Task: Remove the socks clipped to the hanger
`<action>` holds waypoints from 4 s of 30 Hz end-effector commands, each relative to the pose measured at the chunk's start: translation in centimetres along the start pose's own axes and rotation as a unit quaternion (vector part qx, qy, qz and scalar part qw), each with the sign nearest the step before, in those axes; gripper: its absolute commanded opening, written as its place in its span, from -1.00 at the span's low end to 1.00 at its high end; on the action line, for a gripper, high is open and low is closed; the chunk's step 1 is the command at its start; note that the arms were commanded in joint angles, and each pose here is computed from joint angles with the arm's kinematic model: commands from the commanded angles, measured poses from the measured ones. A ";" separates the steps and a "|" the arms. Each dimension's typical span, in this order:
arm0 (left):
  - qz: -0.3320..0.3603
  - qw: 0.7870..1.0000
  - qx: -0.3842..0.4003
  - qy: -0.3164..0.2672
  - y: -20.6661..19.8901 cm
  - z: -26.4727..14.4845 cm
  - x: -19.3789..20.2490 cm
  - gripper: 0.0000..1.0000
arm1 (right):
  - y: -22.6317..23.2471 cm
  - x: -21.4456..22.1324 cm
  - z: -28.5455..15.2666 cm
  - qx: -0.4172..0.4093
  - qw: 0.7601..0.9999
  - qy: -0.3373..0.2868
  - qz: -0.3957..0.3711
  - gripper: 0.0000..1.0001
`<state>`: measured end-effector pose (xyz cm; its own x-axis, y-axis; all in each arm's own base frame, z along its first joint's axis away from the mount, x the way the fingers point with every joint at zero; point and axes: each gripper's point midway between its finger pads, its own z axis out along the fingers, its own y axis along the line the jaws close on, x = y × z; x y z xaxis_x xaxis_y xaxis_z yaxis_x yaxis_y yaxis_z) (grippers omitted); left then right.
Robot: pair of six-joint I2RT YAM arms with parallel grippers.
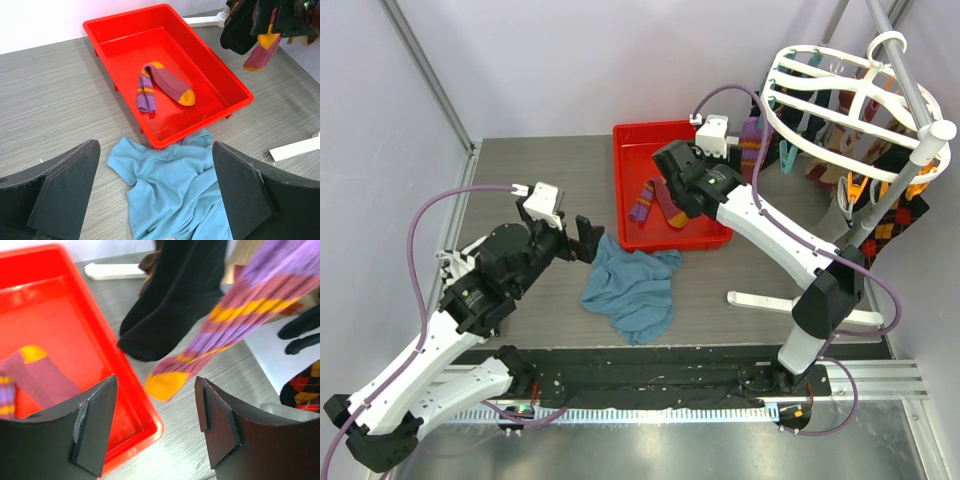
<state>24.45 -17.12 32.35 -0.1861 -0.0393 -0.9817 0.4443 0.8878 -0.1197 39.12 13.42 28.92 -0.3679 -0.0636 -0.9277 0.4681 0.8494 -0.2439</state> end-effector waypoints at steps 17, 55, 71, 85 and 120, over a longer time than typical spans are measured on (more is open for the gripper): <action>-0.004 1.000 -0.009 -0.013 0.0 0.3 -1.5 1.00 | -4.5 -1.2 2.1 0.015 0.999 -0.004 0.037 -0.63; -0.123 0.962 0.239 -0.051 -18.3 14.1 -17.7 0.81 | -9.3 -2.0 -8.3 -0.305 0.941 -0.081 0.124 -0.98; -0.116 0.937 0.321 -0.073 -25.2 16.3 -18.0 0.71 | -9.8 -1.6 -9.2 -0.326 0.930 -0.094 0.139 -0.98; -0.066 0.948 0.310 -0.041 -23.2 14.8 -12.2 0.88 | -12.8 -3.3 -11.2 -0.330 0.919 -0.097 0.193 -0.98; -0.209 0.878 0.429 -0.045 -30.0 16.5 -17.6 0.83 | -12.9 -1.6 -13.0 -0.386 0.896 -0.115 0.187 -0.98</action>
<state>29.97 -50.08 47.10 -0.4101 -0.2710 -0.8708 0.8474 0.2399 -0.4737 23.42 9.22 36.24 -0.1274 0.2688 -0.9547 -0.1697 0.9425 0.2880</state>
